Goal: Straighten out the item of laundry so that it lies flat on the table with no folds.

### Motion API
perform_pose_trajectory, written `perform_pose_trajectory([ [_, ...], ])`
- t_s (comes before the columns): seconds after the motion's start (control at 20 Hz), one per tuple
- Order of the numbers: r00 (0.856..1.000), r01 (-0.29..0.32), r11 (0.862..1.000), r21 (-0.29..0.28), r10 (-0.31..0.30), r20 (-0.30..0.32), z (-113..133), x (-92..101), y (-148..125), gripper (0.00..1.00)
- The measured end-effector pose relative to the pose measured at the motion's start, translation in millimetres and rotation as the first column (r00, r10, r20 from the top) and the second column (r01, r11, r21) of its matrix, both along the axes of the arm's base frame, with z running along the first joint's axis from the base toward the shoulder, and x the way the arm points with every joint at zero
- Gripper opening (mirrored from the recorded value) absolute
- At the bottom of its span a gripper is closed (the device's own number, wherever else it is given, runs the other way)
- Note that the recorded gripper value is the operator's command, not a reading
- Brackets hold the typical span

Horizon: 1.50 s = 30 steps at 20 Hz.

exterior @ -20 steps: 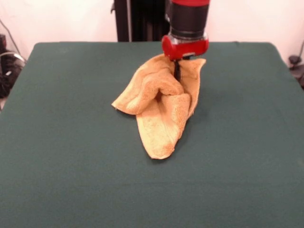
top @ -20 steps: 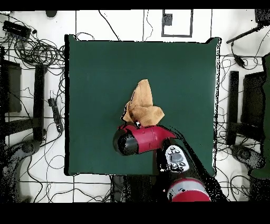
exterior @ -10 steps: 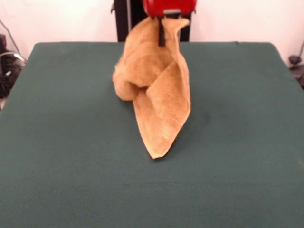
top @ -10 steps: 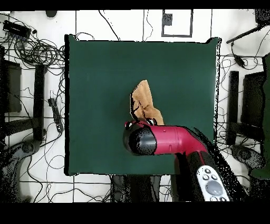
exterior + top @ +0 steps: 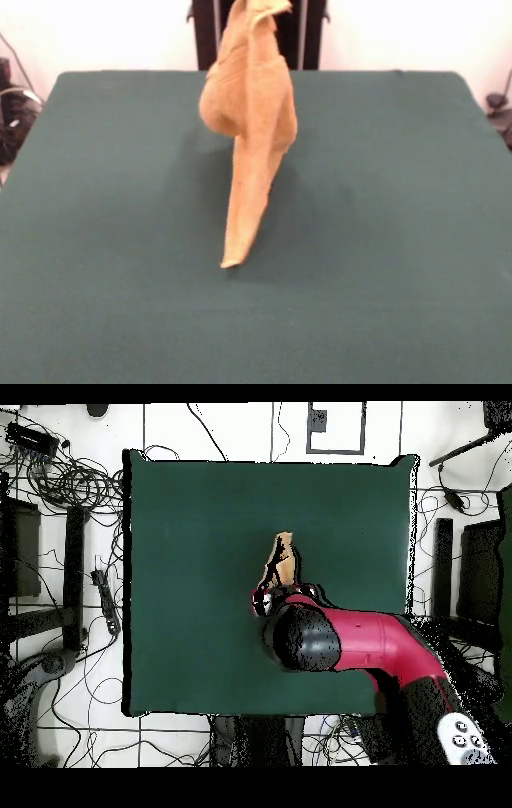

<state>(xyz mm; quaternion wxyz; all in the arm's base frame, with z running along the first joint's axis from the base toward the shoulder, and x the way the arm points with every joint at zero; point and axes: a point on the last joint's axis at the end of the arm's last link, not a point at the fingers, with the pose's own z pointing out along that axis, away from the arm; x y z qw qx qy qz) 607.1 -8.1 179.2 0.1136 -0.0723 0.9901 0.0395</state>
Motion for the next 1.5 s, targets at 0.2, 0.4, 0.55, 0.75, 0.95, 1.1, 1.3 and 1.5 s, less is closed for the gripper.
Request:
perform_pose_trajectory([
  [0.2,0.999,0.034,0.998,0.048,-0.033,-0.015,8,6.2,-26,0.00],
  [0.4,0.997,0.061,0.995,0.080,-0.057,-0.053,10,3.6,-53,0.00],
  [0.55,0.995,0.079,0.993,0.090,-0.072,-0.073,13,0.6,-71,0.00],
  [0.75,0.989,0.110,0.989,0.101,-0.098,-0.114,22,-7.8,-105,0.00],
  [0.95,0.983,0.113,0.988,0.102,-0.097,-0.154,30,-14.9,-126,0.00],
  [1.1,0.976,0.104,0.990,0.094,-0.083,-0.199,42,-19.5,-144,0.00],
  [1.3,0.965,0.069,0.995,0.079,-0.046,-0.258,65,-19.7,-160,0.00],
  [1.5,0.959,0.036,0.998,0.060,-0.018,-0.282,87,-14.3,-167,0.00],
])
